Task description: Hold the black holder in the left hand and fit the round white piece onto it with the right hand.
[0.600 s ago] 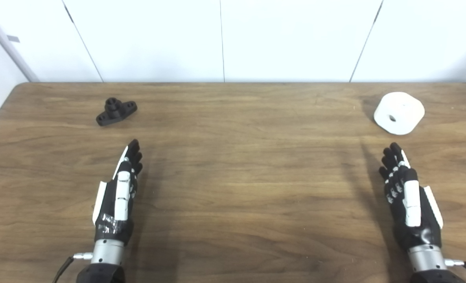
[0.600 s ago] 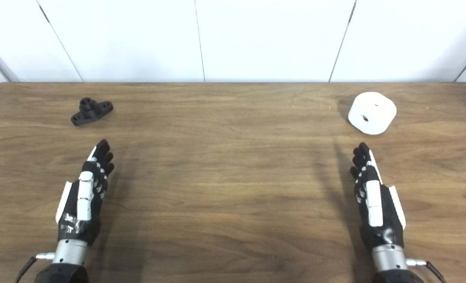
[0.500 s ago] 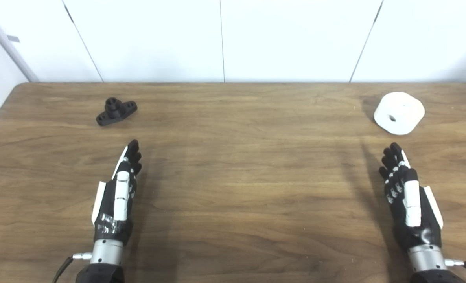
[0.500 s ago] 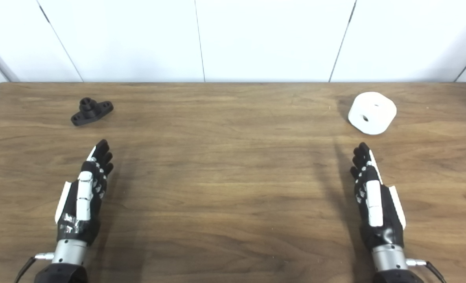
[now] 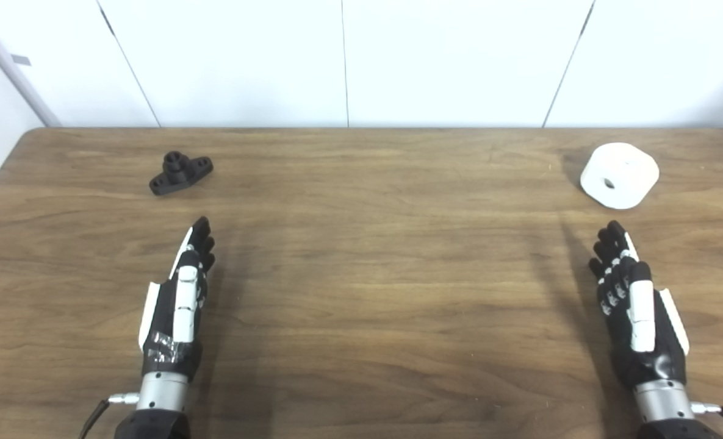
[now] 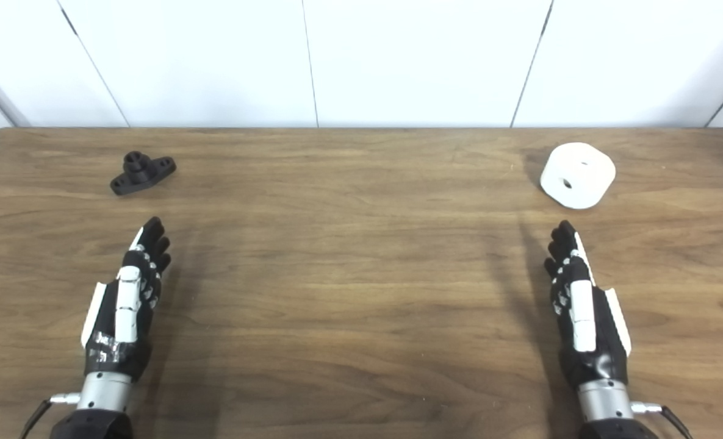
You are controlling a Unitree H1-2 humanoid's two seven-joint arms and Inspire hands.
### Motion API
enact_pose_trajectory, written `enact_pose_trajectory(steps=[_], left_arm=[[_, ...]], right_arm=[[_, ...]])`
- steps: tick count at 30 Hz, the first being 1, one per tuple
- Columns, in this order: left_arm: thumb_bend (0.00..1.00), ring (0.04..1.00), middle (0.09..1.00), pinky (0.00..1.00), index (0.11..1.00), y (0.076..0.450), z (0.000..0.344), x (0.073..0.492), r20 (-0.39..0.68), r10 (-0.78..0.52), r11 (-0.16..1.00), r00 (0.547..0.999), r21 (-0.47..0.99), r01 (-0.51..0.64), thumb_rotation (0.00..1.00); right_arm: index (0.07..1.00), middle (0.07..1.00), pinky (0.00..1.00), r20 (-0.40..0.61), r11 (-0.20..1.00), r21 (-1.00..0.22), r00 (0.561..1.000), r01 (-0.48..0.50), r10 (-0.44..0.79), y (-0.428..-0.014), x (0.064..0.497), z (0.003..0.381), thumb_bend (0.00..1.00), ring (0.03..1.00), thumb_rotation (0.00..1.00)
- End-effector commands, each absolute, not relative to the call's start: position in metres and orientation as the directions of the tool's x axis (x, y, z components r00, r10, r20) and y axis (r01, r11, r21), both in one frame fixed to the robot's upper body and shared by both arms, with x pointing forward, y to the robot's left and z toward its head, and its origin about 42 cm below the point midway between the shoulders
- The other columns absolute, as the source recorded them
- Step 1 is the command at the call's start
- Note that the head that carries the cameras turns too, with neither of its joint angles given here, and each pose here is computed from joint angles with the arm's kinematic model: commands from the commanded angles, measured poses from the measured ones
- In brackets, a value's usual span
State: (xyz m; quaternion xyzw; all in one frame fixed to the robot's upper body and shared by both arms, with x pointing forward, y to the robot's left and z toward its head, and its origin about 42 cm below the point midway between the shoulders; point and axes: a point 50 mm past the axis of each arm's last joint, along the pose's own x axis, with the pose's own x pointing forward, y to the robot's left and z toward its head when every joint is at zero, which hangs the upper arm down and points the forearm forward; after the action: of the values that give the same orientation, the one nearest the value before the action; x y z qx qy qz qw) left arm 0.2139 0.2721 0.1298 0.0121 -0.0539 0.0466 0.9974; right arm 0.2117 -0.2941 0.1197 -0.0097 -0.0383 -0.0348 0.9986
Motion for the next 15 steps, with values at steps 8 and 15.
enact_pose_trajectory(steps=[8,15], left_arm=[[0.35,0.995,0.994,1.00,0.987,0.264,0.129,0.197,0.122,0.095,0.994,0.988,0.036,-0.100,0.98],[0.38,0.986,0.987,1.00,0.983,0.258,0.116,0.199,0.132,0.086,0.995,0.987,0.038,-0.092,0.95]], right_arm=[[0.992,0.993,1.00,0.089,0.997,-0.020,0.994,0.069,-0.067,-0.303,0.193,0.116,0.60,1.000,1.00],[0.998,1.000,1.00,0.068,0.998,-0.026,0.996,0.059,-0.057,-0.309,0.193,0.115,0.59,1.000,1.00]])
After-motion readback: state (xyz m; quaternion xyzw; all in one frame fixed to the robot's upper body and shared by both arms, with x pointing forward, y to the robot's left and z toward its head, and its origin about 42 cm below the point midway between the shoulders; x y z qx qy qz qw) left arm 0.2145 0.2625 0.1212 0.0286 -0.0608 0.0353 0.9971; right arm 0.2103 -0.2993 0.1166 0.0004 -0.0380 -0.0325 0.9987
